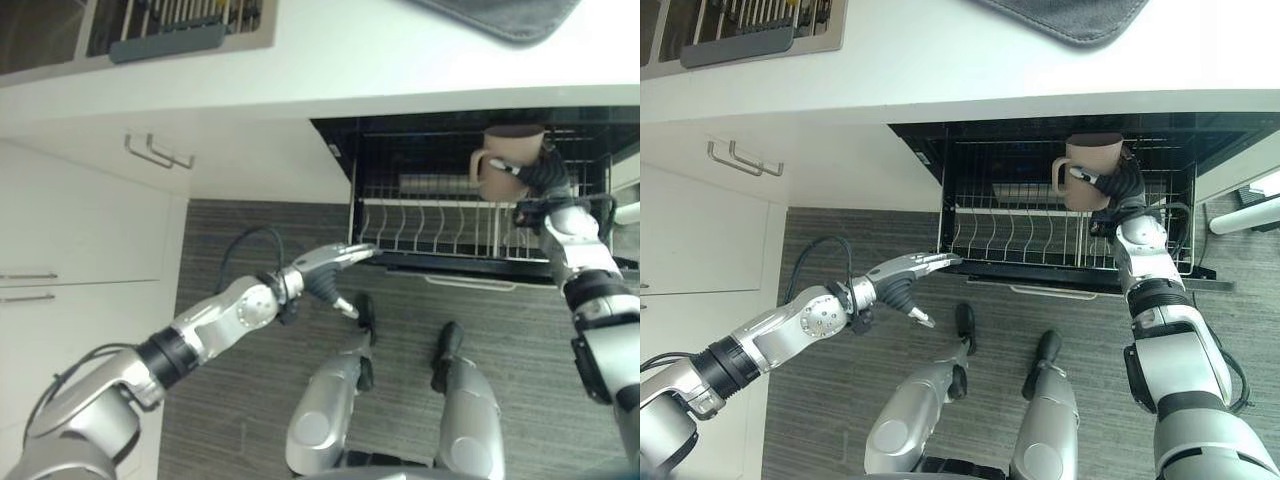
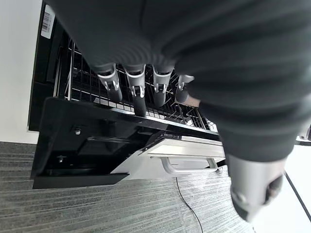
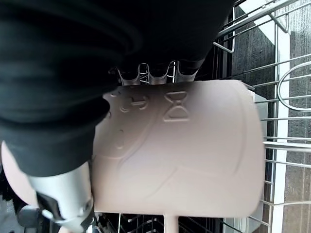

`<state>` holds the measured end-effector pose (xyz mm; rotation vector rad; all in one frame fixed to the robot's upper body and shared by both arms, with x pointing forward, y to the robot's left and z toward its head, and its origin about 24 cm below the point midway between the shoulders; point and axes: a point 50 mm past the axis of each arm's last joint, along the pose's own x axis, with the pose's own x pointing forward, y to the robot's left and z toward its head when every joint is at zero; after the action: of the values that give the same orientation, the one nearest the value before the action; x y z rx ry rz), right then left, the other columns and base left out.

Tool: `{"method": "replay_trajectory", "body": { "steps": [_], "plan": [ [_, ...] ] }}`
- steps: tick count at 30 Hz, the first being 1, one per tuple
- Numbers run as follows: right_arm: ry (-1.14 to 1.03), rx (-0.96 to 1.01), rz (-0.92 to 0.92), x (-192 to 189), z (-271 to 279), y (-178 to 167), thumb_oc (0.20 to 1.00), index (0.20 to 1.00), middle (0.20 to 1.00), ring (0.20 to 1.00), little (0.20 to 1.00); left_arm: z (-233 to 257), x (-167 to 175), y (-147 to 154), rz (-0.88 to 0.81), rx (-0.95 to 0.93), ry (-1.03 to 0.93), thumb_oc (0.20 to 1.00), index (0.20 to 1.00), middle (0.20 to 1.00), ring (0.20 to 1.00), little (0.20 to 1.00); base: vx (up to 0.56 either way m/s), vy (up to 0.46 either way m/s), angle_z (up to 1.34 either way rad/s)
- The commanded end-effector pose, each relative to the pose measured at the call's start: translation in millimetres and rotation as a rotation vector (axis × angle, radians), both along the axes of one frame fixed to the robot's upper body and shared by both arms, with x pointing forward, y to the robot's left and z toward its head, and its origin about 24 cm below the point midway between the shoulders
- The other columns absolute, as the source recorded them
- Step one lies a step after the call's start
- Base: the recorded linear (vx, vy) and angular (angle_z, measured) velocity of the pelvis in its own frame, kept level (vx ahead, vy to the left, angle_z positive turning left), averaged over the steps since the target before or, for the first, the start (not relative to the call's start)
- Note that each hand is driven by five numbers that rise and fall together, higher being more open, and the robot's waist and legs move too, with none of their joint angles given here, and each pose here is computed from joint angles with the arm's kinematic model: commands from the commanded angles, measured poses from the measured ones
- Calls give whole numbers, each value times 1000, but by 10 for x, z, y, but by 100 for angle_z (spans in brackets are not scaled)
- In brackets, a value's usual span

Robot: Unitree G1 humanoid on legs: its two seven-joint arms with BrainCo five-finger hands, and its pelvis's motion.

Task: Place the dishes in the dishwasher.

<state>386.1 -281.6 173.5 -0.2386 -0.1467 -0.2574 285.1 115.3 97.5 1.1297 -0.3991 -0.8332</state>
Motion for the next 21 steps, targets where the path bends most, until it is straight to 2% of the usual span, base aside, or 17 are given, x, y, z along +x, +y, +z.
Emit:
{"method": "replay_trajectory", "body": {
  "steps": [1, 8, 14, 21],
  "plan": [
    [-181, -72, -59, 9, 591, -97, 200, 200, 200, 200, 200, -229, -95, -28, -26, 84, 55, 1000, 1000, 1000, 1000, 1000, 0, 0, 0],
    [-236, -75, -121, 3, 760, -126, 200, 200, 200, 200, 200, -246, -107, -6, -21, 85, 50, 1000, 1000, 1000, 1000, 1000, -8, 3, 0],
    [-311, -37, -278, -82, 785, -270, 200, 200, 200, 200, 200, -294, -143, -37, -17, 63, 48, 1000, 1000, 1000, 1000, 1000, -13, 40, -6],
    [-288, -21, -331, -111, 742, -364, 200, 200, 200, 200, 200, -316, -157, -40, -9, 53, 40, 1000, 1000, 1000, 1000, 1000, -14, 9, -2]
  ]
}}
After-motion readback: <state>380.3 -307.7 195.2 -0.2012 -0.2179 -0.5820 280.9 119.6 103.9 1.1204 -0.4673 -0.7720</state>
